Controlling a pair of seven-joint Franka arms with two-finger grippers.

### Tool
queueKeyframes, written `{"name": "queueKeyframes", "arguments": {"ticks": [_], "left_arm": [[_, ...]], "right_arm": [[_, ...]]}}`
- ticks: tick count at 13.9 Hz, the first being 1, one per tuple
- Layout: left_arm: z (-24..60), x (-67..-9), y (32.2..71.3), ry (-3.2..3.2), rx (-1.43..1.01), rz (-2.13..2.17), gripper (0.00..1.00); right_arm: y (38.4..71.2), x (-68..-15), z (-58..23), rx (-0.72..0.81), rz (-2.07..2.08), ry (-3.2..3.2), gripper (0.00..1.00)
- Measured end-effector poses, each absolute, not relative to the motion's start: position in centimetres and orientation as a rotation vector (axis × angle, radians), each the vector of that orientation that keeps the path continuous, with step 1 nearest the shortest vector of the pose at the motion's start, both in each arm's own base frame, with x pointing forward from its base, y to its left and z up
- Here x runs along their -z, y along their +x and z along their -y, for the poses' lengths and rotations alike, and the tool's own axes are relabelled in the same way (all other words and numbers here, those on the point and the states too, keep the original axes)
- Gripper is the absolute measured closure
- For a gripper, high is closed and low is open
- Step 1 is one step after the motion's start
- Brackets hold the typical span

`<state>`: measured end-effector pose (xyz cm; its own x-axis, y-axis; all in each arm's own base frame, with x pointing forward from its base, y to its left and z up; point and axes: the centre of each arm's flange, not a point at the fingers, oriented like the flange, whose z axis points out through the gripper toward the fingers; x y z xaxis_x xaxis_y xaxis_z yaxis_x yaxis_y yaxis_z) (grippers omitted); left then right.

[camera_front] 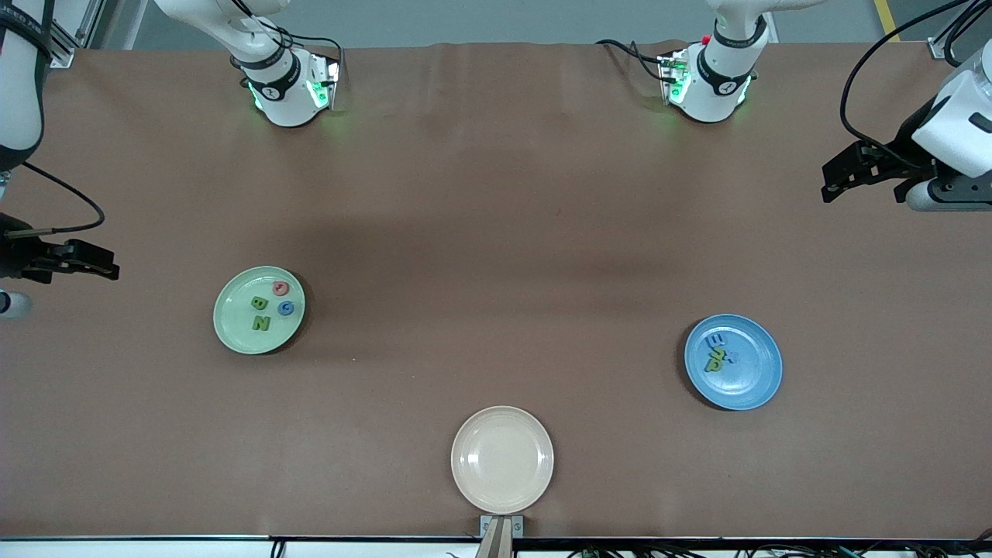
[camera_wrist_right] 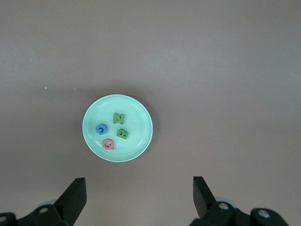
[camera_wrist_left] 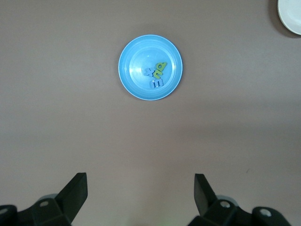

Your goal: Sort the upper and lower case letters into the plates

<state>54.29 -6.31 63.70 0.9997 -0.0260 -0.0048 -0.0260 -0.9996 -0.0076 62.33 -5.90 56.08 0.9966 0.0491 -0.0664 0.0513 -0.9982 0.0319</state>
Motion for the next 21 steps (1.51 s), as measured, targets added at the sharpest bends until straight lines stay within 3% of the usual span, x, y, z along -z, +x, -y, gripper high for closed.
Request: {"name": "queueKeyframes", "arguments": {"ticks": [6, 21], "left_arm": [[6.3, -63.5, 54.5, -3.134, -0.010, -0.041, 0.00], [6.7, -63.5, 54.4, -3.134, -0.008, -0.052, 0.00]], "right_arm": [[61.3, -56.6, 5.7, 0.207, -0.076, 3.112, 0.00], [56.2, -61.6, 5.8, 0.135, -0.094, 3.152, 0.00]]}}
